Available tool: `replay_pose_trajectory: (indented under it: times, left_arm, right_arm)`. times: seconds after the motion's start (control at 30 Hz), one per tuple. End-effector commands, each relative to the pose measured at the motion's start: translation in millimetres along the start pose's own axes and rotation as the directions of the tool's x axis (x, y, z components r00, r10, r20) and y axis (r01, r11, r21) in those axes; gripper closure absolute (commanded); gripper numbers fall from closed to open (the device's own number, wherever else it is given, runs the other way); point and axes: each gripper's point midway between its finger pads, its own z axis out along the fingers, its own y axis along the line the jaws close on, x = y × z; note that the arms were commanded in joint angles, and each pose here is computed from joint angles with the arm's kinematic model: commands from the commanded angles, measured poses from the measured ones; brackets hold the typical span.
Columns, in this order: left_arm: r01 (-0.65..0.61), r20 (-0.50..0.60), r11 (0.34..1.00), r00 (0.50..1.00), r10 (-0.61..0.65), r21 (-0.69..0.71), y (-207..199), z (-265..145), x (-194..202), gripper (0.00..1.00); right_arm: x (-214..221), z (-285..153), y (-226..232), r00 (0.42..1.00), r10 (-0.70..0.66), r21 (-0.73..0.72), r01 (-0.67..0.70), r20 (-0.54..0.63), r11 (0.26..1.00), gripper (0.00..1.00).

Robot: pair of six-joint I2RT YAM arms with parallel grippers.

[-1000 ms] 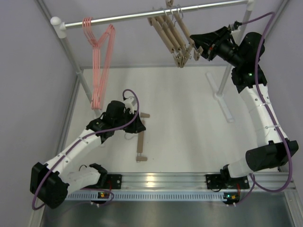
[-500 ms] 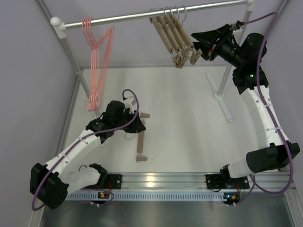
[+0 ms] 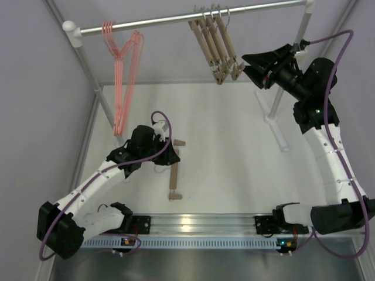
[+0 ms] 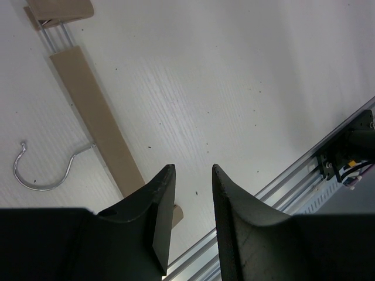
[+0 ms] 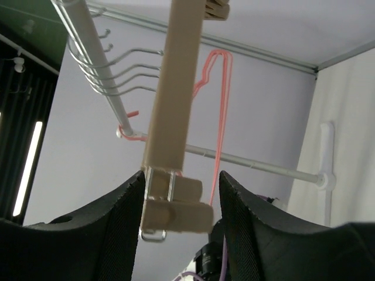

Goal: Organize the hangers

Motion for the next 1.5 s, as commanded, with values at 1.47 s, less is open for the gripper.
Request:
replay_pose_trajectory:
  times: [1.47]
  left_arm:
    - [0.144, -0.100, 0.970, 0.981, -0.166, -0.194, -25.8, 181.7, 72.6, 0.61]
  right_arm:
    - [95.8, -179.4, -278.0, 0.945, -0.264, 0.623, 0.324, -0.190, 0.711, 0.45]
